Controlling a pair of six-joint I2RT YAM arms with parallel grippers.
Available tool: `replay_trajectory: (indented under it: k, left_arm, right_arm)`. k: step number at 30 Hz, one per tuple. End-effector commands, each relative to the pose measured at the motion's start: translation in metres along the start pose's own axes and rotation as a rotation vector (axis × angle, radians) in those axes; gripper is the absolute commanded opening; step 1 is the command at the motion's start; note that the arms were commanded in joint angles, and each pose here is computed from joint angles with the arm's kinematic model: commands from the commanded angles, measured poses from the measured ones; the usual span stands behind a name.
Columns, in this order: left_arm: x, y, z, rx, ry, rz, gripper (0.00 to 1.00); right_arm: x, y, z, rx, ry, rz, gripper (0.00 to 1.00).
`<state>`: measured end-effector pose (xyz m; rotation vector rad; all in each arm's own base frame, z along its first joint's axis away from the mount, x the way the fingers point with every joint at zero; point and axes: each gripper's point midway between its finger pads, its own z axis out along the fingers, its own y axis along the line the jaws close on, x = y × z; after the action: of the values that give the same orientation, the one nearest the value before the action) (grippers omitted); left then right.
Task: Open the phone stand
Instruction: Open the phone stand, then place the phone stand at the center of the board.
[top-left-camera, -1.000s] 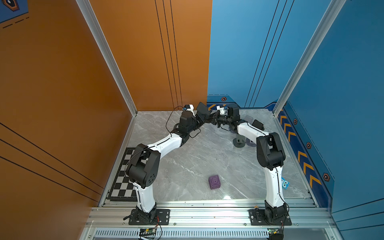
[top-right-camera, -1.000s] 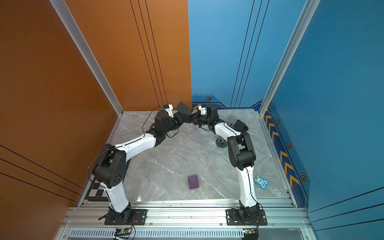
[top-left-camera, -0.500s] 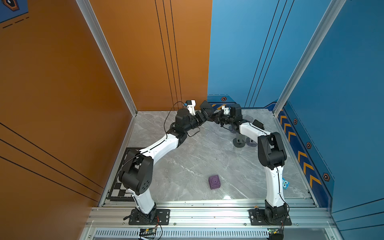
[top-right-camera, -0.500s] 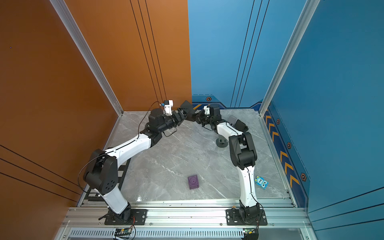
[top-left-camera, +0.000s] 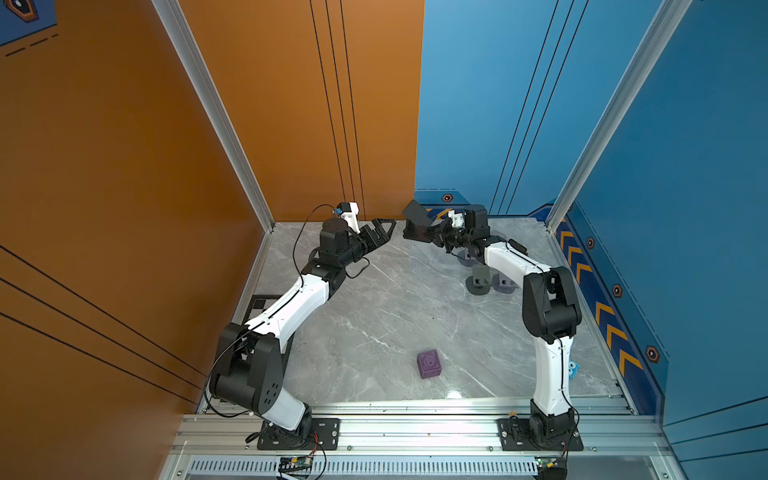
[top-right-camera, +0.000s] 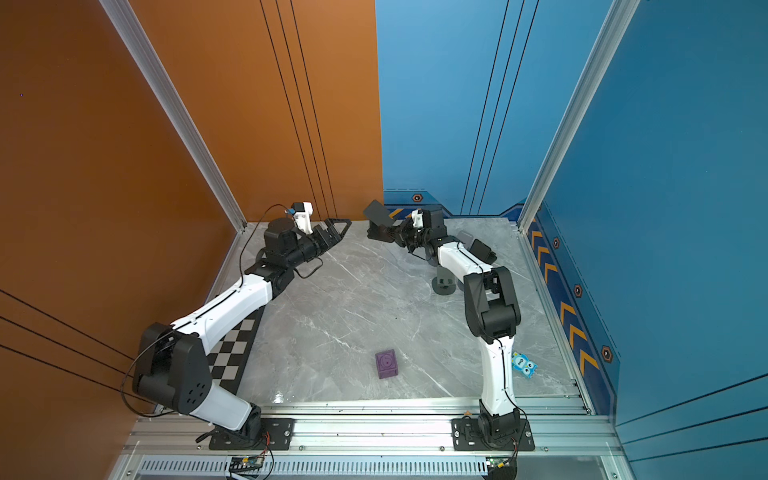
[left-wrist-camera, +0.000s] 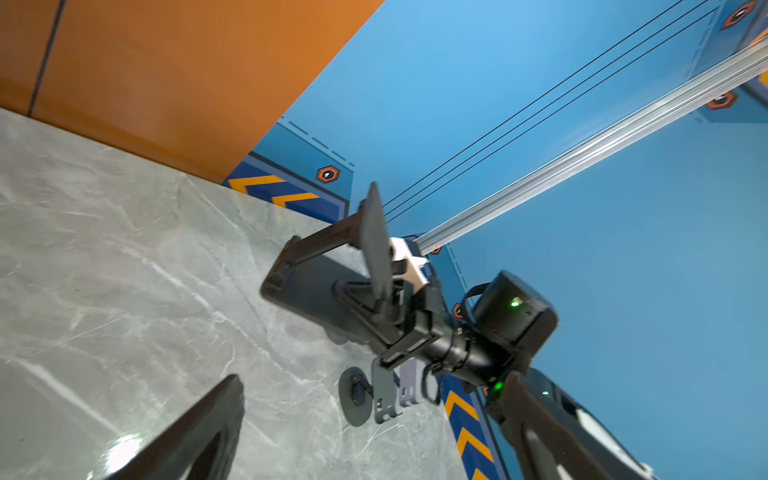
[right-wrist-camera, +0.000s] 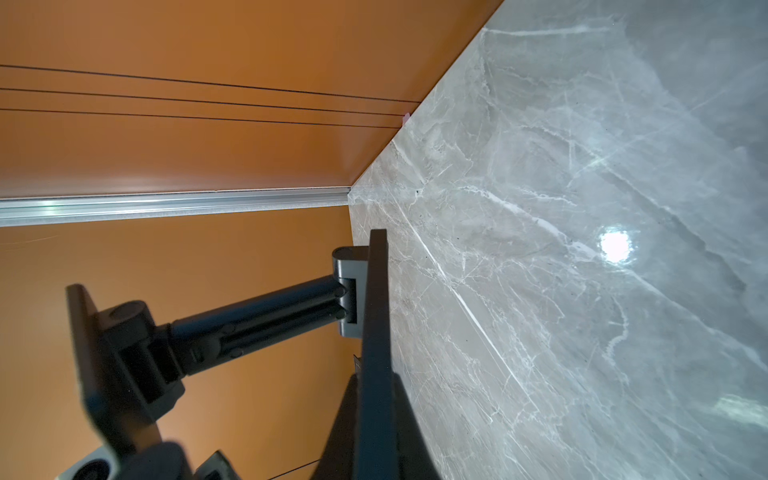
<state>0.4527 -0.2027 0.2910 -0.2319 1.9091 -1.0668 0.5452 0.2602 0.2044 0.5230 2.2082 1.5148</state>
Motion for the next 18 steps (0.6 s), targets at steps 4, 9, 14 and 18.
replay_trajectory:
  k: [4,9,14,18]
  left_arm:
    - [0.018,0.041,-0.012,-0.225,0.088,0.106,0.98]
    - [0.029,0.057,-0.016,-0.295,0.112,0.104,0.98]
    - [0.021,0.076,-0.037,-0.43,0.051,0.107,0.98]
    - [0.014,0.076,-0.05,-0.462,0.019,0.113,0.98]
  right_arm:
    - [-0.015,0.065,-0.07,-0.037,-0.122,-0.13,0.0]
    - [-0.011,0.059,-0.097,0.06,-0.18,-0.135,0.0]
    - [0.002,0.037,-0.099,0.151,-0.265,-0.114,0.0]
    - [0.008,0.028,-0.084,0.175,-0.396,-0.107,0.0]
